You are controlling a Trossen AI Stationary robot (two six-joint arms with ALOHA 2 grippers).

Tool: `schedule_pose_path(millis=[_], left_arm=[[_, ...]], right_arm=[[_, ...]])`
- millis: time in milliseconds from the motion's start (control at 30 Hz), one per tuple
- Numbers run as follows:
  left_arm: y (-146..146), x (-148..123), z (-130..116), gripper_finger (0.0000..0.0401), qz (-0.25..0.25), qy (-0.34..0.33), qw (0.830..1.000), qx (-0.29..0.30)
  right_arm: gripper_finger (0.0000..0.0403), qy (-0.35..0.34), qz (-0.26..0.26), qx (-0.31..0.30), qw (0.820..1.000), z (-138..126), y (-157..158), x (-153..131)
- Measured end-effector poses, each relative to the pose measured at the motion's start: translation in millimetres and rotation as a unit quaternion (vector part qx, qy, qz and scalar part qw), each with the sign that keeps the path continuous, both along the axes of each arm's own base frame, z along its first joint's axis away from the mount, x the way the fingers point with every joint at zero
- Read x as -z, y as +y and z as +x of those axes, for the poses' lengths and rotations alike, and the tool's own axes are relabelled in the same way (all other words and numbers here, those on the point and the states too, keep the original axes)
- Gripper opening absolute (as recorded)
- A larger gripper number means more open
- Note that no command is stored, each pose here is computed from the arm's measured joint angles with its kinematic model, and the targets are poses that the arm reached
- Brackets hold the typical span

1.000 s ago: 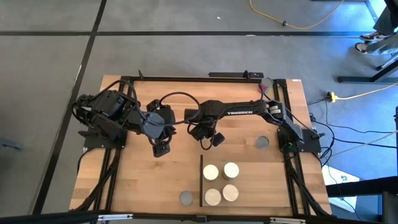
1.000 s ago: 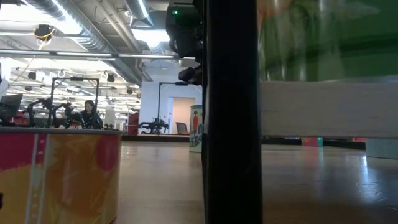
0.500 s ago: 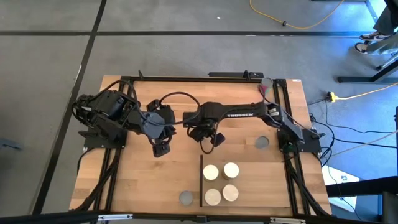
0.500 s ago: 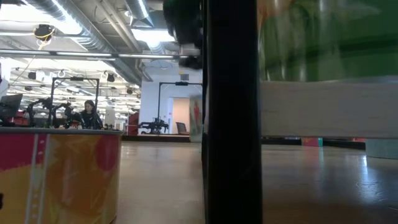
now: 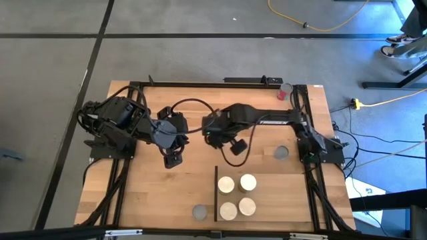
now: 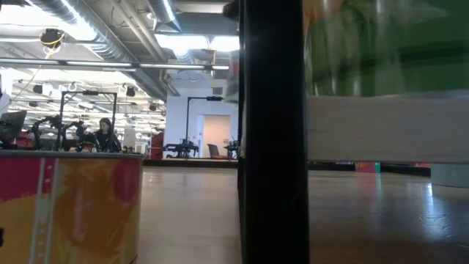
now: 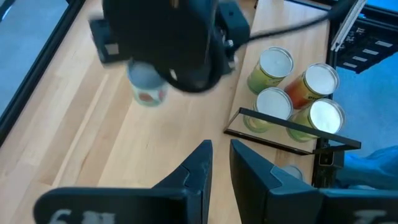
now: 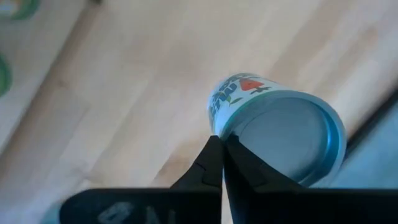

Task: Pick and place cans onto a shelf
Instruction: Put the canned vegetables on the shelf

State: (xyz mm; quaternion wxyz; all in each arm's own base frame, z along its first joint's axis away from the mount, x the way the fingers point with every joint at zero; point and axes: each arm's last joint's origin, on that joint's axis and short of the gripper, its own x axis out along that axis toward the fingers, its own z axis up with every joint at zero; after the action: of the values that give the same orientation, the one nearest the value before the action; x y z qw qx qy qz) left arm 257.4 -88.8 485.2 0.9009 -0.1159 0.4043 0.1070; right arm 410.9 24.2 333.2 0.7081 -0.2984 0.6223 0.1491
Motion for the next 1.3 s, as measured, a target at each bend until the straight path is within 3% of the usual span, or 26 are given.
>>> schedule_pose_path(millis=[200, 467, 633, 1000, 1300], left_arm=[[-0.1, 0.1, 0.1, 0.005, 0.0, 0.0, 1.0, 0.0], [-0.5, 0.1, 0.0, 0.005, 0.0, 0.001, 1.0, 0.002], [-0.5, 0.1, 0.0, 0.005, -0.001, 0.001, 1.0, 0.002], [-0.4, 0.1, 0.0, 0.005, -0.001, 0.001, 1.0, 0.002], [2.3, 0.1, 0.9, 0.005, -0.001, 0.0, 1.0, -0.006]], right_arm=[[0.0002, -0.074, 0.017, 0.062, 0.995, -28.4, 2.0, -44.0], [0.0002, -0.175, 0.05, 0.122, 0.976, -83.4, 20.0, -103.0], [0.0002, -0.215, 0.075, 0.15, 0.962, -116.3, 35.4, -123.4], [0.0002, -0.189, 0.115, 0.23, 0.948, -202.7, 49.4, -106.0], [0.0002, -0.103, 0.164, 0.271, 0.943, -242.8, 80.2, -66.5]])
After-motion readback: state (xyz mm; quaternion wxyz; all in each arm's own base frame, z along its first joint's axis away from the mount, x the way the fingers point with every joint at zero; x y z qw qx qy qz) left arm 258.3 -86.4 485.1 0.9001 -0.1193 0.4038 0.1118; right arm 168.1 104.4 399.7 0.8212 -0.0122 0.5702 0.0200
